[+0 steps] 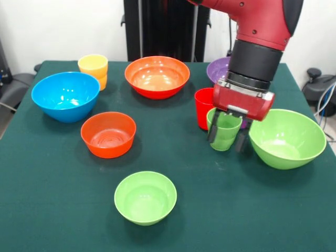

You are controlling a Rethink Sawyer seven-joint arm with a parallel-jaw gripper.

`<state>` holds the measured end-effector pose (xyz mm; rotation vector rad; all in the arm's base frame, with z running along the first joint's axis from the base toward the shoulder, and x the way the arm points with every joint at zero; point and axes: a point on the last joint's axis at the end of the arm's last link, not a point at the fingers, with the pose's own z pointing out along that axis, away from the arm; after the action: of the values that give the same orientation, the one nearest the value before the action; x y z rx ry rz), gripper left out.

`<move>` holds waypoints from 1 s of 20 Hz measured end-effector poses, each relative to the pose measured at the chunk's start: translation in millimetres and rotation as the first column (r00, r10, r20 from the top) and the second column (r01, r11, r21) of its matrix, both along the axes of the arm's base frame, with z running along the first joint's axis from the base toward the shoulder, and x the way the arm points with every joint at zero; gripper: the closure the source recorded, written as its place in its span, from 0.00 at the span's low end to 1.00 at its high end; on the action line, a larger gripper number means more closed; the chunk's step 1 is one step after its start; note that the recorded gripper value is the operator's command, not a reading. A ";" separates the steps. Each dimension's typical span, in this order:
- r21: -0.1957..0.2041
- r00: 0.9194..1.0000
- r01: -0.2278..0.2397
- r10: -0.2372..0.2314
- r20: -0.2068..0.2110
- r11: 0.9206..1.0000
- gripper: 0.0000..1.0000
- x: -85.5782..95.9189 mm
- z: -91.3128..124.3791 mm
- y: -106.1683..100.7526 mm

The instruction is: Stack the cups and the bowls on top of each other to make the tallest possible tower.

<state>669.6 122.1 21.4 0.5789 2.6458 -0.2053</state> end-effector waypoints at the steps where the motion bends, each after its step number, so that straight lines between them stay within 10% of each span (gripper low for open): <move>1: 0.024 1.000 0.005 -0.005 -0.008 1.000 0.00 -3.0 -1.7 4.9; 20: 0.193 0.998 0.026 -0.014 -0.062 0.981 0.00 -26.9 2.2 49.2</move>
<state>642.7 171.2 23.6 0.6716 2.7382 0.0301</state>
